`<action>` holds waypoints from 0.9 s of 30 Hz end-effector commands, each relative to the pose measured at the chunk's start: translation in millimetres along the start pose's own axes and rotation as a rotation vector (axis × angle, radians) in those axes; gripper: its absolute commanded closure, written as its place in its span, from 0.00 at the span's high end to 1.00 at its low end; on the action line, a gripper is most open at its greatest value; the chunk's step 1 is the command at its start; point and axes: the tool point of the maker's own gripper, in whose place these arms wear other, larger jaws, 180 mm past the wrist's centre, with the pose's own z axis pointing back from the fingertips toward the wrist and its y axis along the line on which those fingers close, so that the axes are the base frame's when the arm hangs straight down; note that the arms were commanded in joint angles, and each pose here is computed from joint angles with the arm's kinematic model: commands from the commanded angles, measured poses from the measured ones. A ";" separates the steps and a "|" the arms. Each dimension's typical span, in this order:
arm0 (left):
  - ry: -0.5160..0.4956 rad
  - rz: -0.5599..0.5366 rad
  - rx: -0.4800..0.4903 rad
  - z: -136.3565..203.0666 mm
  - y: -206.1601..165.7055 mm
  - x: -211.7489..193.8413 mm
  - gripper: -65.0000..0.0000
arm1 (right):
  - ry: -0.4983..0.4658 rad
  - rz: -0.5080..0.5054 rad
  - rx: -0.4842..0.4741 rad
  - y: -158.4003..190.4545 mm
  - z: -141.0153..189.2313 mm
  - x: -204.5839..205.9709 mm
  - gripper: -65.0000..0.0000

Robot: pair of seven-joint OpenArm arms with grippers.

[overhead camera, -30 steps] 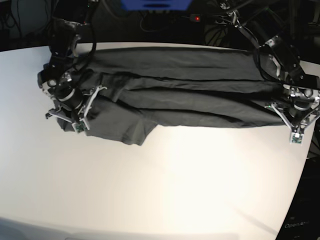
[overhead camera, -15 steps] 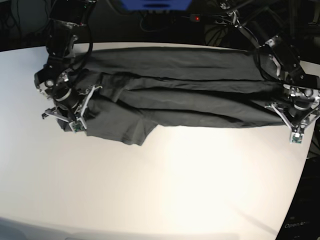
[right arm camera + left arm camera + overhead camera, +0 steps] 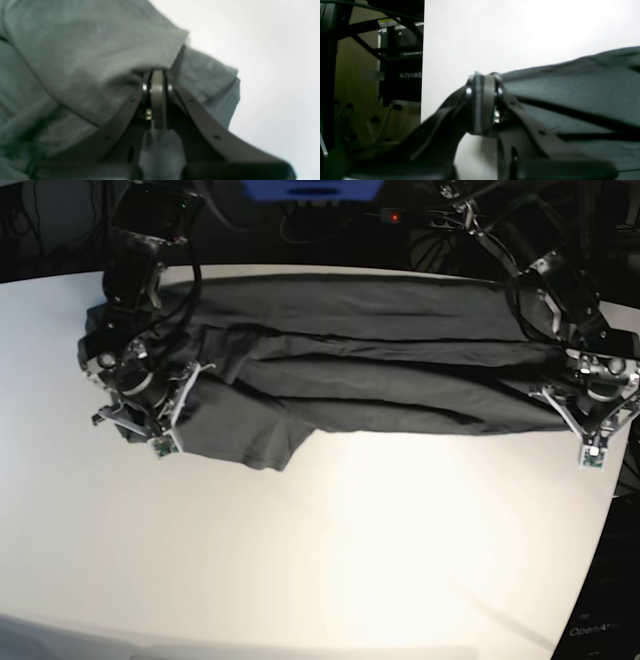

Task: Fold the T-shirt properly
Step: 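Regrasp the strip end with the right gripper, pinching more fabric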

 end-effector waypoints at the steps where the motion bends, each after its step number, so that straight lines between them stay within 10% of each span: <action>1: -0.048 0.005 0.026 3.6 9.1 14.4 0.04 | -0.043 0.003 -0.018 -7.2 3.4 14.7 0.12; 8: -0.045 0.006 0.024 3.0 8.5 13.7 0.04 | -0.045 0.003 -0.019 -7.8 3.4 16.1 0.49; 27: -0.046 0.001 0.026 2.9 8.7 15.0 0.04 | -0.077 0.000 -0.015 -8.7 0.9 31.6 0.50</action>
